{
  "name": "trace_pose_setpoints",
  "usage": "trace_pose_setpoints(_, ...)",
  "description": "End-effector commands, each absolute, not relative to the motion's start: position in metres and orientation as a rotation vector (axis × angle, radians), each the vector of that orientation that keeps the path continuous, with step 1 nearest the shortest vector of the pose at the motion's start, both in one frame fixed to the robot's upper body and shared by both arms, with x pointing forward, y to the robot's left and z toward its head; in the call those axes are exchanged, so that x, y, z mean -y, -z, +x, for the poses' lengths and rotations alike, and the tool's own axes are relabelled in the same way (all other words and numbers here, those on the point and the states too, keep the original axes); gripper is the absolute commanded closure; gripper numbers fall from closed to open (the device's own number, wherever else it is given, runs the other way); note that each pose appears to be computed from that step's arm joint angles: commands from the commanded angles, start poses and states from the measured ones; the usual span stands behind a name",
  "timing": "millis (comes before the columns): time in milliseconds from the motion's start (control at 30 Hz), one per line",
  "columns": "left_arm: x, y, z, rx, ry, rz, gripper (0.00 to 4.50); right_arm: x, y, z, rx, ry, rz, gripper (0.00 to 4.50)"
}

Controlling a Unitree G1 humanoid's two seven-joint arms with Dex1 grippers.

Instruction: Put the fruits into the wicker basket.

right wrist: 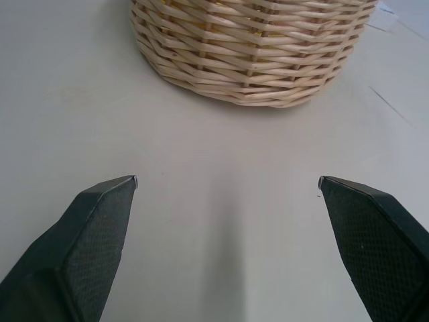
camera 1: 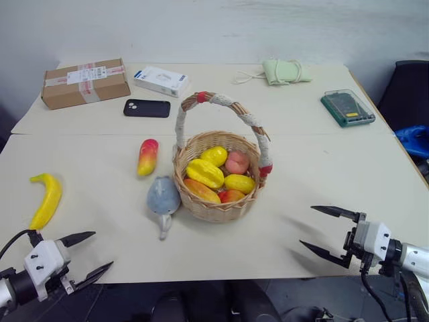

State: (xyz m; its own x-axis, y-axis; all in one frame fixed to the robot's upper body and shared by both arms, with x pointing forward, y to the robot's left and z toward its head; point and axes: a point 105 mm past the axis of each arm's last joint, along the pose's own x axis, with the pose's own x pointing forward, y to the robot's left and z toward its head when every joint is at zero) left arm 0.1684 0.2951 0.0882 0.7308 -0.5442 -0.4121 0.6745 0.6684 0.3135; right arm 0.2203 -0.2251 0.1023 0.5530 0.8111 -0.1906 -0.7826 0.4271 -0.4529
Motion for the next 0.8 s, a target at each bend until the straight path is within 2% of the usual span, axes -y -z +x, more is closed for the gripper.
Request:
trace_pose_setpoints(33,-0.293,-0.099,0.172,-0.253,0.694,0.472,0.0,0.221,-0.102,0.217,0.075,-1.001,-0.527,0.02)
trace_pose_setpoints(233,-0.293,-0.112,0.186,-0.237,0.698,0.351,0.0,0.212,-0.115,0.224,0.16,-0.942,-0.481,0.02)
trace_pose_setpoints(333,-0.29,-0.122,0.194,-0.262,0.728,0.274,0.0,0.202,-0.124,0.22,0.241,-0.949,-0.463,0.02)
trace_pose_setpoints(500,-0.259,-0.163,0.228,-0.214,0.852,0.199,0.0,0.181,-0.17,0.22,0.404,-0.936,-0.378,0.02)
trace_pose_setpoints(567,-0.24,-0.169,0.242,-0.189,0.909,0.187,0.0,0.17,-0.185,0.221,0.453,-0.941,-0.375,0.02)
trace_pose_setpoints(800,-0.196,-0.146,0.285,-0.221,1.018,0.224,0.0,0.151,-0.192,0.222,0.462,-0.978,-0.388,0.02)
